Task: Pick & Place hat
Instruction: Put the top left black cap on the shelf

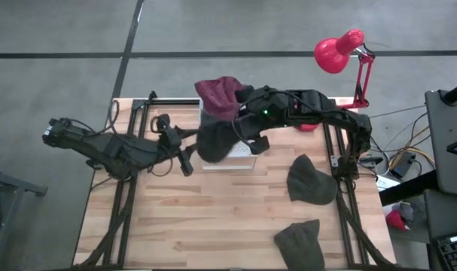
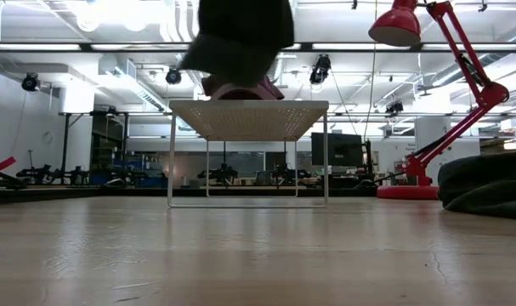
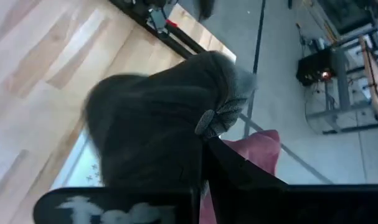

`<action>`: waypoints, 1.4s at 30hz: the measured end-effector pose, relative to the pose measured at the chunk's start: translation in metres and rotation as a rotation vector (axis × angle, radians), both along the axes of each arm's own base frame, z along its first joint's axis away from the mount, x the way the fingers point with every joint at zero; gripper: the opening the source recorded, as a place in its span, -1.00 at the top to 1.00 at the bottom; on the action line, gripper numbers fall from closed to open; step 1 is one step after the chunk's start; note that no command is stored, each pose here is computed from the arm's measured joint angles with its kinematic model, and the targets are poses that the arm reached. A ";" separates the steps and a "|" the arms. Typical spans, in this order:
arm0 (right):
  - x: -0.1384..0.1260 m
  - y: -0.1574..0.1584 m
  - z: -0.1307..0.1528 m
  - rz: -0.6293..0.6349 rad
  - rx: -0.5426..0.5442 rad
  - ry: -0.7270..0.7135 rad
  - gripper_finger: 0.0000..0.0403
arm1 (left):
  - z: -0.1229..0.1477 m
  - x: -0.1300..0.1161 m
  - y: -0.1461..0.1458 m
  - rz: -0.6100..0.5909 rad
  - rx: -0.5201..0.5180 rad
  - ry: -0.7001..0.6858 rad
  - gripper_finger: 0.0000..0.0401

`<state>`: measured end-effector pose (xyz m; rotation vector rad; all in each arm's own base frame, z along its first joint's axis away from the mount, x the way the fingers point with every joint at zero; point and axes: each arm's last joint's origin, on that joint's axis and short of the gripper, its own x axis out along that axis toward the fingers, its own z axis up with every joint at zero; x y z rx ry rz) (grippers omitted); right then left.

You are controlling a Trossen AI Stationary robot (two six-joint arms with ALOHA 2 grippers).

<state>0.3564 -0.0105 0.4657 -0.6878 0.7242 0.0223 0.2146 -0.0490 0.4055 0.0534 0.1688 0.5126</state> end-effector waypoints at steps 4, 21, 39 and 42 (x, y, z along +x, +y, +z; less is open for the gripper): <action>-0.001 -0.010 -0.003 0.035 0.019 0.037 0.96 | 0.024 -0.008 0.003 0.000 0.034 -0.027 0.24; -0.006 -0.048 -0.006 0.199 -0.111 0.108 0.96 | 0.017 -0.006 0.008 0.150 0.009 0.125 0.24; -0.005 -0.052 -0.006 0.198 -0.100 0.088 0.96 | -0.029 0.035 0.020 0.317 -0.133 0.257 0.24; -0.004 -0.053 -0.008 0.186 -0.087 0.090 0.96 | -0.032 0.041 0.018 0.308 -0.133 0.262 0.24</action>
